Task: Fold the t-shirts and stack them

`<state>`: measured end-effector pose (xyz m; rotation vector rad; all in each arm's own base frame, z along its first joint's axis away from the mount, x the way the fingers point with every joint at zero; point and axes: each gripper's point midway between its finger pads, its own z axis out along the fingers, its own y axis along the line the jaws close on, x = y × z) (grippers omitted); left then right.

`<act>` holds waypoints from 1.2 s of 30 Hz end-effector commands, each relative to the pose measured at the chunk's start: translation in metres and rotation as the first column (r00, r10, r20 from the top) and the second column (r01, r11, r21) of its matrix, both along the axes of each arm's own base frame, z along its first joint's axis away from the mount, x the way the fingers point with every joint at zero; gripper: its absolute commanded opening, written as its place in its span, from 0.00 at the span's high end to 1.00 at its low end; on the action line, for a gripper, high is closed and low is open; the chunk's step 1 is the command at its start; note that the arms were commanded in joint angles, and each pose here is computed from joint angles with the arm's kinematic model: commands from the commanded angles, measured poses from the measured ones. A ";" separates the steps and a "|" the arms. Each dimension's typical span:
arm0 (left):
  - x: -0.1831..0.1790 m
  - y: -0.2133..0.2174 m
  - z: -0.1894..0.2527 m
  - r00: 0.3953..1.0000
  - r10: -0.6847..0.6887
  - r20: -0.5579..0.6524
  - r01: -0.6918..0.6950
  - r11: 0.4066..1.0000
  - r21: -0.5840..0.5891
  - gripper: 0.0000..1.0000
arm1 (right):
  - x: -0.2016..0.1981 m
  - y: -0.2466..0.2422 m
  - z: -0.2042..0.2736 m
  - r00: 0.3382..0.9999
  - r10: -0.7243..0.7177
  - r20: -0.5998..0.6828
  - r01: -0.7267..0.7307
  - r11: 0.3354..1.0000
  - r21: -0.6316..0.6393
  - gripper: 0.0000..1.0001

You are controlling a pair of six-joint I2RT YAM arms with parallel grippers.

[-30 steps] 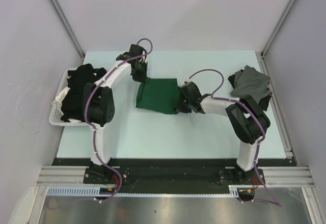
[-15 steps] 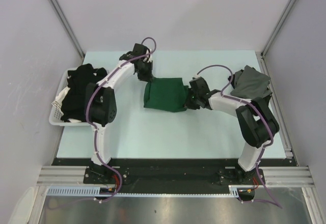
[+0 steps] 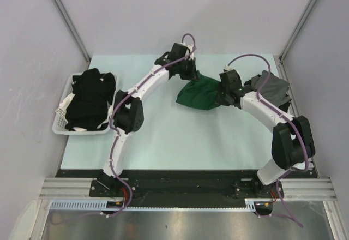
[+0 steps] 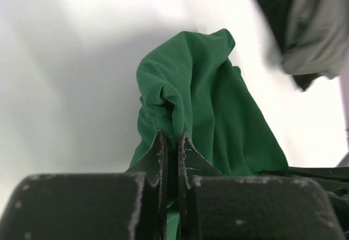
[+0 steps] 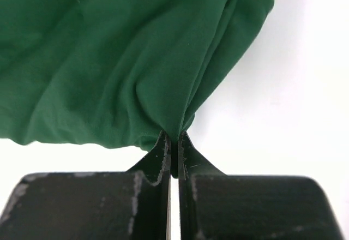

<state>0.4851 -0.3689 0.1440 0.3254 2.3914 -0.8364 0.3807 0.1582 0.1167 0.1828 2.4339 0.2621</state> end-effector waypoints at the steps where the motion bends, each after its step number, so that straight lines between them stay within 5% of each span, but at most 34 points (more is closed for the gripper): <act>1: 0.003 -0.048 0.059 0.995 -0.018 0.100 0.037 0.981 -0.188 1.00 | 0.019 -0.048 0.072 0.982 -0.068 0.178 0.091 0.988 -0.123 1.00; 12: 0.022 -0.080 0.110 0.978 0.071 0.194 0.006 0.929 -0.370 1.00 | 0.010 -0.147 0.114 0.950 -0.209 0.230 0.265 0.932 -0.248 1.00; 26: 0.007 -0.162 0.094 0.989 -0.007 0.148 0.102 0.758 -0.644 1.00 | -0.004 -0.254 0.129 0.889 -0.371 0.269 0.453 0.802 -0.389 1.00; 36: 0.008 -0.184 0.078 0.989 0.027 0.146 0.089 0.680 -0.728 1.00 | 0.006 -0.297 0.127 0.851 -0.427 0.306 0.524 0.719 -0.456 1.00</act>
